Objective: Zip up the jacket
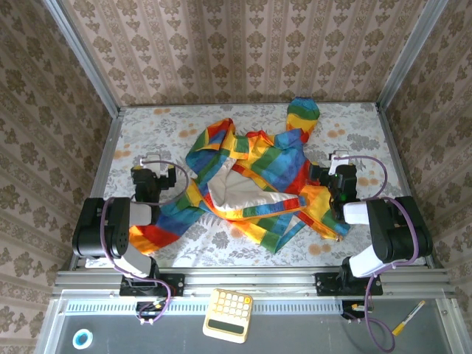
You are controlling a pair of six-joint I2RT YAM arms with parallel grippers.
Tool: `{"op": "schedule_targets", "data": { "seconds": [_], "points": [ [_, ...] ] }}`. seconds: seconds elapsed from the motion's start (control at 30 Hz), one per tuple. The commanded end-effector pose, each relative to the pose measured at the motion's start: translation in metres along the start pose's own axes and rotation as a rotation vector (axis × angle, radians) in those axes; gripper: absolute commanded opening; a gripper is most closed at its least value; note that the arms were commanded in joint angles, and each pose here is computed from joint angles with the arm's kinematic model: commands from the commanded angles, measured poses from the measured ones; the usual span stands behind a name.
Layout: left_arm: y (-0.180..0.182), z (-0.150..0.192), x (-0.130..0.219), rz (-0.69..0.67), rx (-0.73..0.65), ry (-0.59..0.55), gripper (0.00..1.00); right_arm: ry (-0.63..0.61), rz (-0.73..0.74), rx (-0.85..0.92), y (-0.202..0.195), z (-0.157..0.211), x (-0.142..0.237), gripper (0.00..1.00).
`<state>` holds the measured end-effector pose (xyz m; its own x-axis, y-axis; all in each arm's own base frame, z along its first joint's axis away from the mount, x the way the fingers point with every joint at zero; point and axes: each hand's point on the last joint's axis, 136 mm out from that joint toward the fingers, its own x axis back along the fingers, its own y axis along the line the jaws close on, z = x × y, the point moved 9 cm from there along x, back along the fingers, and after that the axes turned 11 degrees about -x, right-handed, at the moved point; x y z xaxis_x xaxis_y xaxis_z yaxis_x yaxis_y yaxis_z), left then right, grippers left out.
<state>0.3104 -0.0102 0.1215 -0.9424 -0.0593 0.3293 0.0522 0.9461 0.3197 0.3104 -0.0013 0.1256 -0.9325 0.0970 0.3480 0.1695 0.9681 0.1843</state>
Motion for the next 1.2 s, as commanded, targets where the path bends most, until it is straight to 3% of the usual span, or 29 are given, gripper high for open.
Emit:
{"op": "schedule_targets", "data": {
  "seconds": [0.0, 1.17],
  "points": [
    [0.0009, -0.0038, 0.0013, -0.012, -0.018, -0.028, 1.0, -0.008, -0.006, 0.014, 0.0018, -0.0035, -0.003, 1.0],
    [0.0069, -0.0051, 0.0002, 0.094, 0.019, -0.043, 1.0, -0.009, -0.012, 0.014, 0.0018, -0.0033, -0.0026, 1.0]
  ]
}}
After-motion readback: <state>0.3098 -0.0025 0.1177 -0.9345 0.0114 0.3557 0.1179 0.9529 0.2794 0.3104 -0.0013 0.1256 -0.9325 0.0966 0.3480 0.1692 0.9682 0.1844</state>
